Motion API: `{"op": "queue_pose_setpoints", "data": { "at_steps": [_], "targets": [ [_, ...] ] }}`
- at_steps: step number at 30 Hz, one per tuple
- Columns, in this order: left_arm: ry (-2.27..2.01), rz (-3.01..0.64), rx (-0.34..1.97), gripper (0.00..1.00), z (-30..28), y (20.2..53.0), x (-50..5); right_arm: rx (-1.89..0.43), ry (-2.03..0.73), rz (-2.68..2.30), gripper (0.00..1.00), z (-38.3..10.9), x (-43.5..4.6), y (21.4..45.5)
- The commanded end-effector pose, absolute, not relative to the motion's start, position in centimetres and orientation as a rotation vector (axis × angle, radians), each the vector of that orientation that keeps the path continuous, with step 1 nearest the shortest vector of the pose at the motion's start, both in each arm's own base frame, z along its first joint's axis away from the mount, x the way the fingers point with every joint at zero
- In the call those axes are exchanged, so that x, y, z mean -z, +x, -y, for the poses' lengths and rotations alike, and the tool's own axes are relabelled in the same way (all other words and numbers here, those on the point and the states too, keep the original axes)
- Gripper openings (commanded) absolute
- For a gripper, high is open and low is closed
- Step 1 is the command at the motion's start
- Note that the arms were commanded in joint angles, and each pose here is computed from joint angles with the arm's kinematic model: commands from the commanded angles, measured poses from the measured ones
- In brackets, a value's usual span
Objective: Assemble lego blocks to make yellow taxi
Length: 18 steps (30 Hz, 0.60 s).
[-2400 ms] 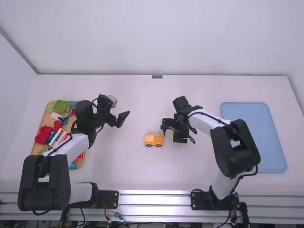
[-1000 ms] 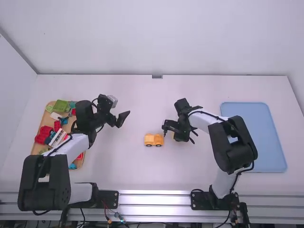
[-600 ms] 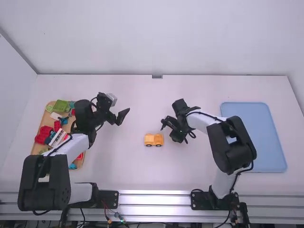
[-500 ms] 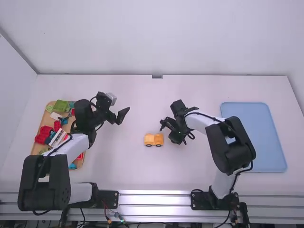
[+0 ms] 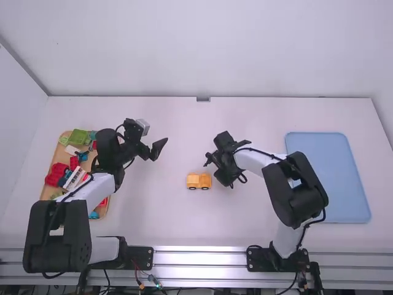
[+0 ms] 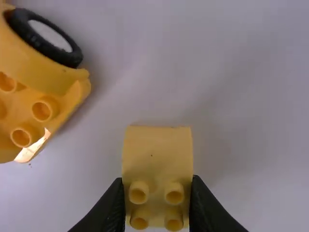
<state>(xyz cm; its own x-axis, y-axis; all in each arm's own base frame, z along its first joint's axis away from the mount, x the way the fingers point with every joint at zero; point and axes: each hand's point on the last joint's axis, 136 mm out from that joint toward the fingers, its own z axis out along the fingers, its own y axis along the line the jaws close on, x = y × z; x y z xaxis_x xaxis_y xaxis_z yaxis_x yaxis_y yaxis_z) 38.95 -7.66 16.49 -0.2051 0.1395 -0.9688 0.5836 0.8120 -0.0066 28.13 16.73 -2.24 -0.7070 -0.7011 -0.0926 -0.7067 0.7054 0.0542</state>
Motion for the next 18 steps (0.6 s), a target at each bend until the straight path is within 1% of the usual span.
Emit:
{"op": "queue_pose_setpoints", "data": {
  "at_steps": [1,2,3,6,8,18],
  "targets": [
    [0.576,-1.727,0.454,0.99,8.0,38.6,-17.4,-0.094,-0.970,-2.942,0.12,-16.0,3.0,27.7],
    [0.577,-1.723,0.453,0.99,8.0,38.6,-17.4,-0.103,-0.855,-2.957,0.05,-16.2,3.2,28.0],
    [0.577,-1.724,0.453,0.99,8.0,38.6,-17.4,-0.105,-0.796,-2.964,0.01,-16.3,3.2,28.2],
    [0.577,-1.722,0.452,0.99,8.0,38.6,-17.5,-0.059,-0.592,-2.995,0.00,-15.7,3.5,28.6],
    [0.578,-1.721,0.453,0.99,8.0,38.6,-17.5,-0.024,-0.379,-3.025,0.00,-15.2,3.7,28.7],
    [0.577,-1.722,0.452,0.99,8.0,38.6,-17.5,-0.055,0.224,-3.060,0.00,-15.2,3.6,28.4]
  ]
}}
